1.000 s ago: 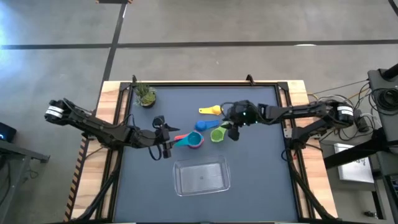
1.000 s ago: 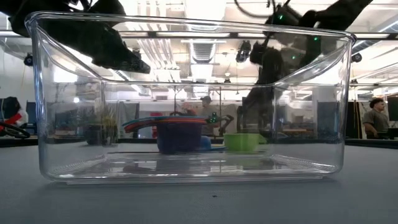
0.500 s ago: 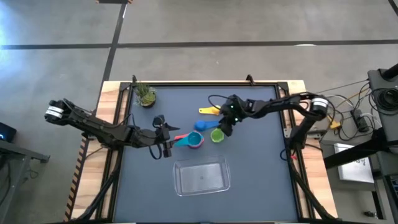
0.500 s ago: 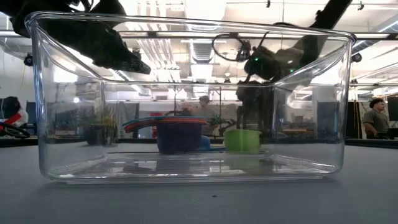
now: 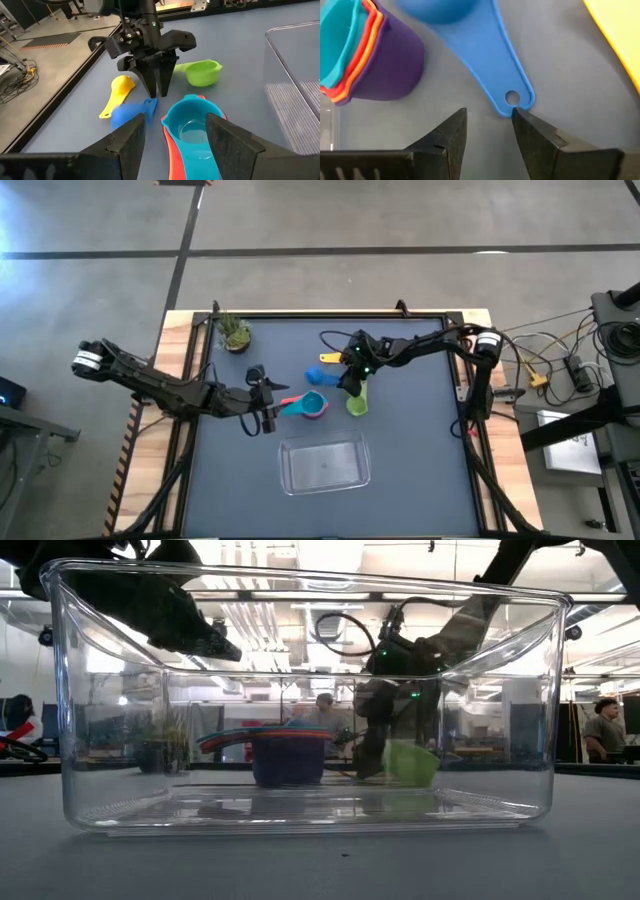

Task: Nest measuring cups in basket
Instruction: Put the nested measuring cups into the transparent bin

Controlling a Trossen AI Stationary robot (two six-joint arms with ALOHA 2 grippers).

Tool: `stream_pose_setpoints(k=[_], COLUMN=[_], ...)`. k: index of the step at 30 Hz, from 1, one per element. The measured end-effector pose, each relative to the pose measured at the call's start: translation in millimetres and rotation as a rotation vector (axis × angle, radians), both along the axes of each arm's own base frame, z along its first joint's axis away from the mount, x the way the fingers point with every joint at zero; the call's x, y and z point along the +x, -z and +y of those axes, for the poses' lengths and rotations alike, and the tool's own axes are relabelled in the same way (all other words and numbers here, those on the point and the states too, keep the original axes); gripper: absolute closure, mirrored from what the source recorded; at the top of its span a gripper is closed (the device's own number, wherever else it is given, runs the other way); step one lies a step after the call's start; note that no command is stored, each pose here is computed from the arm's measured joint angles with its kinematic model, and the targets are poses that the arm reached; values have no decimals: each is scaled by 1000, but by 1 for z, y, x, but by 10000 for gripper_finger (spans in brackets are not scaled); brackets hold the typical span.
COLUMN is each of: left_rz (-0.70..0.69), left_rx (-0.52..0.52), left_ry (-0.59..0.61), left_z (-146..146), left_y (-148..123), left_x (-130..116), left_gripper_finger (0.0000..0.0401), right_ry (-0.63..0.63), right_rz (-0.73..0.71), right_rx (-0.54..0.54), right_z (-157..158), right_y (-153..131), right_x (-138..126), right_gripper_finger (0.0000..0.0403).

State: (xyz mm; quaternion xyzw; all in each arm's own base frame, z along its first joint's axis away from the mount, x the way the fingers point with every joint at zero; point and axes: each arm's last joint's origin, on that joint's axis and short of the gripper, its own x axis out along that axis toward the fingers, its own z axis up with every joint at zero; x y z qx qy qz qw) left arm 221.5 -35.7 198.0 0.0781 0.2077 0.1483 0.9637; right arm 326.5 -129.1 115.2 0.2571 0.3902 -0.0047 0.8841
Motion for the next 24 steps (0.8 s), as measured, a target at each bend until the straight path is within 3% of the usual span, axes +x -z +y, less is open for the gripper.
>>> stream_pose_setpoints(k=[8,16,20,24], left_rz=[2,10,11,12], left_rx=[-1,-2,-2,-2], left_ry=[0,0,0,0], left_z=[0,0,0,0], left_y=[1,2,2,3], left_x=[0,-1,-1,-1], left_gripper_finger=[212,212,212,212], right_ry=[-35,-91,-214,-320], right_rz=[-23,-58,-101,-46], right_rx=[-42,-120,-246,-471], right_z=[-2,-2,4,17], right_y=[-6,-16,-24,-25], right_x=[6,6,6,8], right_gripper_finger=[264,247,240,235])
